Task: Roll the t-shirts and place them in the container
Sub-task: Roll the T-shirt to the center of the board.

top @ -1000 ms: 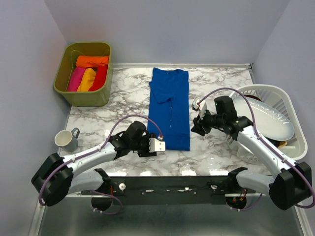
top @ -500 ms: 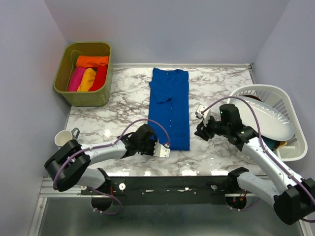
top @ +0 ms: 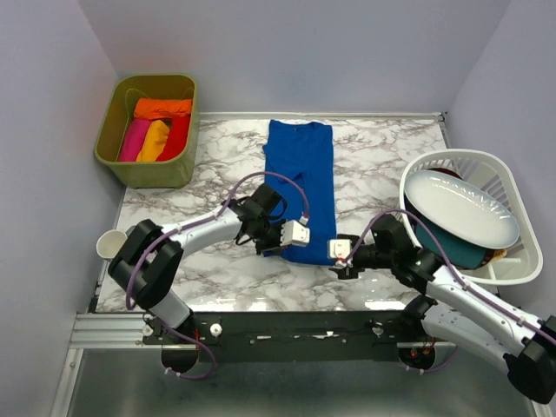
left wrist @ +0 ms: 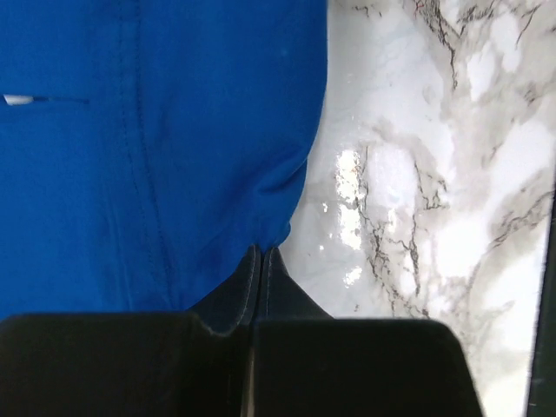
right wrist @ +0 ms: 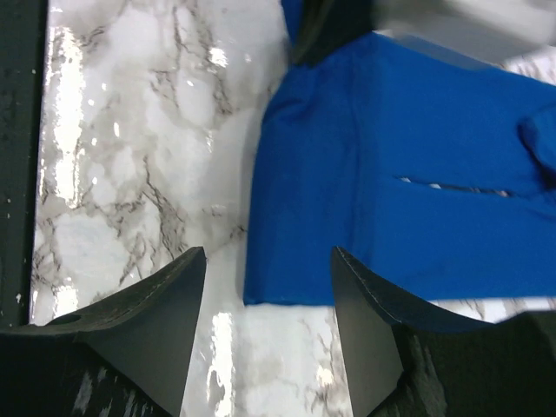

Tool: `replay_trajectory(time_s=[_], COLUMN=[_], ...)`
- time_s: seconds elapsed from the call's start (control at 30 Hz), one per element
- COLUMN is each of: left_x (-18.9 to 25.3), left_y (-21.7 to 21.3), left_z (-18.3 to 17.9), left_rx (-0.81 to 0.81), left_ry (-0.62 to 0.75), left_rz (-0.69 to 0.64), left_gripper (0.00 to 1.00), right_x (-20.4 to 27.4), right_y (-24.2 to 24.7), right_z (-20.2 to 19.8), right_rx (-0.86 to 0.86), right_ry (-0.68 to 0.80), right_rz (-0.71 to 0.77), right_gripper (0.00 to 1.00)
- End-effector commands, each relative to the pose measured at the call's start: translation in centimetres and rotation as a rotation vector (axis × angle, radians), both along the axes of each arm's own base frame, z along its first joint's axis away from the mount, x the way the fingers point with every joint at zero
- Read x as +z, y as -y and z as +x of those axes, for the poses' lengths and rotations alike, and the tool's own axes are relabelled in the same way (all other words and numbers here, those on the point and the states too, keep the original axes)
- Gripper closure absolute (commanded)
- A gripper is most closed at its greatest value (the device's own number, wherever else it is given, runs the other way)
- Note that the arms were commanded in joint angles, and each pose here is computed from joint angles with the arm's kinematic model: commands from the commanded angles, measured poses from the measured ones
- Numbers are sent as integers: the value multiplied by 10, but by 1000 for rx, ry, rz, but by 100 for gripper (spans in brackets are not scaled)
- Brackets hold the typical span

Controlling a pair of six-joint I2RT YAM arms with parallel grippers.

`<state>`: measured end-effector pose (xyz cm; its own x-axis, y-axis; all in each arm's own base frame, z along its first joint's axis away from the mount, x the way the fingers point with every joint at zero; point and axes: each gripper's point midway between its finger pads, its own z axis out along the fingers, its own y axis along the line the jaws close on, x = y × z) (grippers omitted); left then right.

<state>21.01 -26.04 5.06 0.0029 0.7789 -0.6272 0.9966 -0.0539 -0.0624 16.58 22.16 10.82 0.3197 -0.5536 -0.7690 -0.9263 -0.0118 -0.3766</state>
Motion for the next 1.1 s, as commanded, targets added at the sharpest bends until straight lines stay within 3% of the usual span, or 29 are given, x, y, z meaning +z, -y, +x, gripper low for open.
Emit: replay_trajectory(time_s=[0.0,0.53,1.07], left_x=[7,28,49], left_y=[-10,-26,-24], left_z=[-19,-13,-18], left_rx=[86,62,88], left_ry=[-251,-422,-493], left_rz=[-56,-146,-219], left_gripper=[100,100,100], right_x=[-18,-13,-49], right_y=[-26,-59,-59], right_z=[-5,30,29], right_rx=[47,-106,-16], right_ry=[14,99,127], right_rz=[-5,-17,-152], right_gripper=[32,31,29])
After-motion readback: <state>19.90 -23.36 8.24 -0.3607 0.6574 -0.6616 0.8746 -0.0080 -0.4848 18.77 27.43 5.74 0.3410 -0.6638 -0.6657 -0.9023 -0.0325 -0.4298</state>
